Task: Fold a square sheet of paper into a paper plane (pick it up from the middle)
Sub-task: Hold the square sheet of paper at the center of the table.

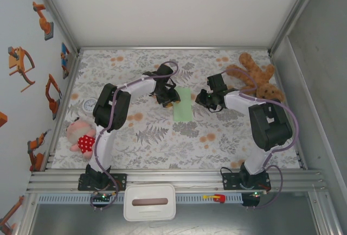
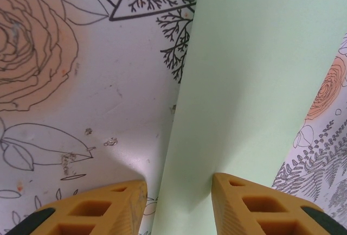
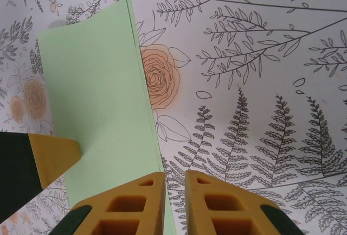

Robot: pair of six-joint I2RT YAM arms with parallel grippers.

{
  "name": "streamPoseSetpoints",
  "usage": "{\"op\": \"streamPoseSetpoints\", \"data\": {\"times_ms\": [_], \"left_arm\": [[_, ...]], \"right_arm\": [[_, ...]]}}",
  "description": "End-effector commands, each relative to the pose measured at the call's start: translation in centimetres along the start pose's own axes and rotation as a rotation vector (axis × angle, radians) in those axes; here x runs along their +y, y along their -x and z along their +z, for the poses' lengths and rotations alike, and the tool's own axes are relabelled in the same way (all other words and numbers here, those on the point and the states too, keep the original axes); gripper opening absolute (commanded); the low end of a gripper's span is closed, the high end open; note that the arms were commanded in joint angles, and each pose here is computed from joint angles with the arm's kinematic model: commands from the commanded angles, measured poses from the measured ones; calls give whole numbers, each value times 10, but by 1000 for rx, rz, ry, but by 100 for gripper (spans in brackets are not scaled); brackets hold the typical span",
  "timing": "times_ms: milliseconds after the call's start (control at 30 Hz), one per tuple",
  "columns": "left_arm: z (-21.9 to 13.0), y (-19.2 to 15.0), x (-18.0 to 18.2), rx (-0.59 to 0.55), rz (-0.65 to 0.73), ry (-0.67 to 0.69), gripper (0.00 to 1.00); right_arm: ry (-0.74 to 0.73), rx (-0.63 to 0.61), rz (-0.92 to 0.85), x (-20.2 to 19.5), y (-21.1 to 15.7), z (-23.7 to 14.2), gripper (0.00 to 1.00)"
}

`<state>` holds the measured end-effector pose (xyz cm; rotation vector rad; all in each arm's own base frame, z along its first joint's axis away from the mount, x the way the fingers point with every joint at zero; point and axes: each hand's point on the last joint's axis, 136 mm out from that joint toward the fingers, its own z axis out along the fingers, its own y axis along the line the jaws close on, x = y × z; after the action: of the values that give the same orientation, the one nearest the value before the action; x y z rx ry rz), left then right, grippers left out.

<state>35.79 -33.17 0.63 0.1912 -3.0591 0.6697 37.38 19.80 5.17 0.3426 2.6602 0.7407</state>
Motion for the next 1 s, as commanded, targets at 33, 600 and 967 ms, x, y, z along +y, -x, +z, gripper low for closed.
{"op": "streamPoseSetpoints", "data": {"times_ms": [33,600,967], "left_arm": [[89,-51,107,160,-34,335,41],[88,-50,107,157,-41,351,41],[87,-50,109,163,-51,376,43]], "right_arm": [[19,-8,-13,4,5,3,17],[140,52,-19,20,-4,14,12],[190,96,-9,25,-11,23,11]]}}
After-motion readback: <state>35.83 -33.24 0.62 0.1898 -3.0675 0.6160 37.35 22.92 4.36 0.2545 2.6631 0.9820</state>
